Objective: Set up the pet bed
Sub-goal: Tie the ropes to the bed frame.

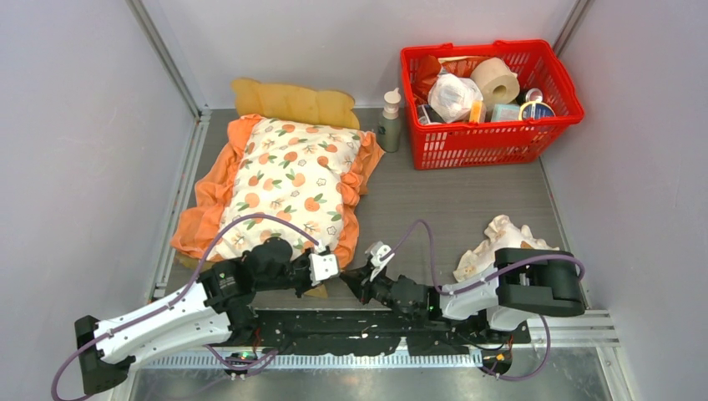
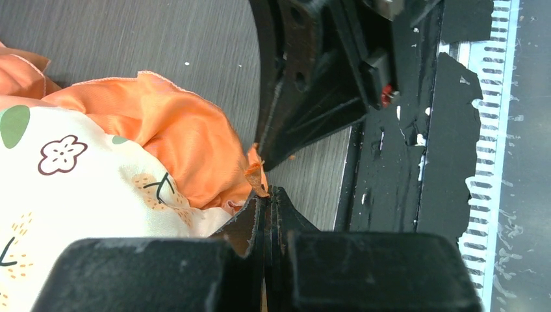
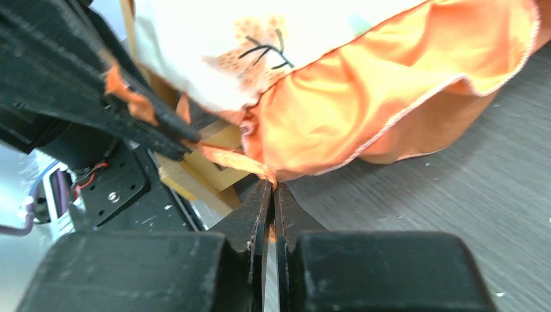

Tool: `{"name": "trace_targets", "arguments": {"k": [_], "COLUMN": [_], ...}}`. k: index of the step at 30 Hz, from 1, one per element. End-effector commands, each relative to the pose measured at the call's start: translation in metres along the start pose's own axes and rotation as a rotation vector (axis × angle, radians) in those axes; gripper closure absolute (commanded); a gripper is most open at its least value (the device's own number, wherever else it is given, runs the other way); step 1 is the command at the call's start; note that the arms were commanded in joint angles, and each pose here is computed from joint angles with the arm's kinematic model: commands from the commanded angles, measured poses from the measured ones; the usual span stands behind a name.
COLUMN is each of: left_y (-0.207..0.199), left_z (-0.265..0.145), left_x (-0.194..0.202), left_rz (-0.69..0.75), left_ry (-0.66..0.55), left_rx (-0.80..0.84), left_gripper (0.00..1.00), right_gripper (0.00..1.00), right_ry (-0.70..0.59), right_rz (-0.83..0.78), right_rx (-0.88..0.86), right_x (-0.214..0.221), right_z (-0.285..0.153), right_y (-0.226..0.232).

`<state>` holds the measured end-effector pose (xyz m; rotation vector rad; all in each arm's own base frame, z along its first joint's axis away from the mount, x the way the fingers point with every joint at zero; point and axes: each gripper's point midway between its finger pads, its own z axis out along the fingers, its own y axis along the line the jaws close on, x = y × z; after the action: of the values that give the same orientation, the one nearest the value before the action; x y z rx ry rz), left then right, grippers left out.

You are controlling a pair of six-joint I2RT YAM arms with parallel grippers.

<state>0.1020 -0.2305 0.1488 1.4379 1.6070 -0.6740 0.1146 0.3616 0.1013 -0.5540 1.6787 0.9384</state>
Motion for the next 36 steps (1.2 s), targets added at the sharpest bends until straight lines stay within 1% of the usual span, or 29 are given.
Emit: {"name": "trace_targets", "arguments": {"k": [1,4,5,7,13,16,20,22,23,24,27,28,29,30,32,36], "left_y": [0.000,-0.001,-0.001,-0.001,0.000,0.001,0.002,0.003,0.002,0.001,0.002,0.002,0.002,0.002,0.003,0.004], "left_z": [-0.005,-0.006,-0.006,-0.007,-0.006,-0.005,-0.007,-0.008,-0.009,-0.010,-0.009,-0.009,-0.009,-0.009,-0.010,-0.010], "left_x": [-0.052,-0.052,-0.052,-0.051,-0.050,-0.050,-0.048,-0.048,-0.048,-0.047,-0.045,-0.045,-0.046,-0.047,-0.048,-0.048], "left_rz": [0.036,0.040,0.043,0.050,0.056,0.053,0.057,0.062,0.063,0.069,0.075,0.076,0.077,0.077,0.081,0.097], "left_ry": [-0.197,-0.197,-0.198,-0.200,-0.197,-0.195,-0.185,-0.184,-0.184,-0.188,-0.193,-0.192,-0.192,-0.190,-0.184,-0.179], "left_rx": [0.018,0.021,0.023,0.021,0.017,0.013,0.005,0.004,0.003,0.004,0.000,-0.001,0.000,0.002,0.002,0.001], "left_gripper": [1.00,1.00,1.00,1.00,1.00,1.00,1.00,1.00,1.00,1.00,1.00,1.00,1.00,1.00,1.00,1.00], "right_gripper": [0.88,0.89,0.92,0.94,0.95,0.95,0.95,0.95,0.95,0.95,0.95,0.95,0.95,0.95,0.95,0.95], "right_ry": [-0.052,-0.075,-0.081,-0.101,-0.198,-0.213,-0.222,-0.208,-0.191,-0.203,-0.203,-0.157,-0.140,-0.063,-0.036,-0.063], "right_rz": [-0.017,-0.021,-0.019,-0.003,0.148,0.164,0.173,0.183,0.209,0.263,0.278,0.278,0.284,0.280,0.276,0.285], "right_rx": [0.075,0.084,0.079,0.033,-0.097,-0.128,-0.106,-0.084,-0.068,-0.046,-0.076,-0.054,-0.027,0.028,0.070,0.071], "right_x": [-0.023,-0.032,-0.035,-0.043,-0.072,-0.075,-0.079,-0.077,-0.075,-0.080,-0.087,-0.080,-0.082,-0.067,-0.067,-0.077], "right_z": [0.008,0.011,0.012,0.014,0.023,0.028,0.027,0.024,0.022,0.018,0.016,0.016,0.020,0.019,0.018,0.012], "right_y": [-0.015,-0.021,-0.022,-0.016,0.009,0.016,0.012,0.008,0.005,0.001,0.008,0.006,0.005,-0.002,-0.007,-0.009]}}
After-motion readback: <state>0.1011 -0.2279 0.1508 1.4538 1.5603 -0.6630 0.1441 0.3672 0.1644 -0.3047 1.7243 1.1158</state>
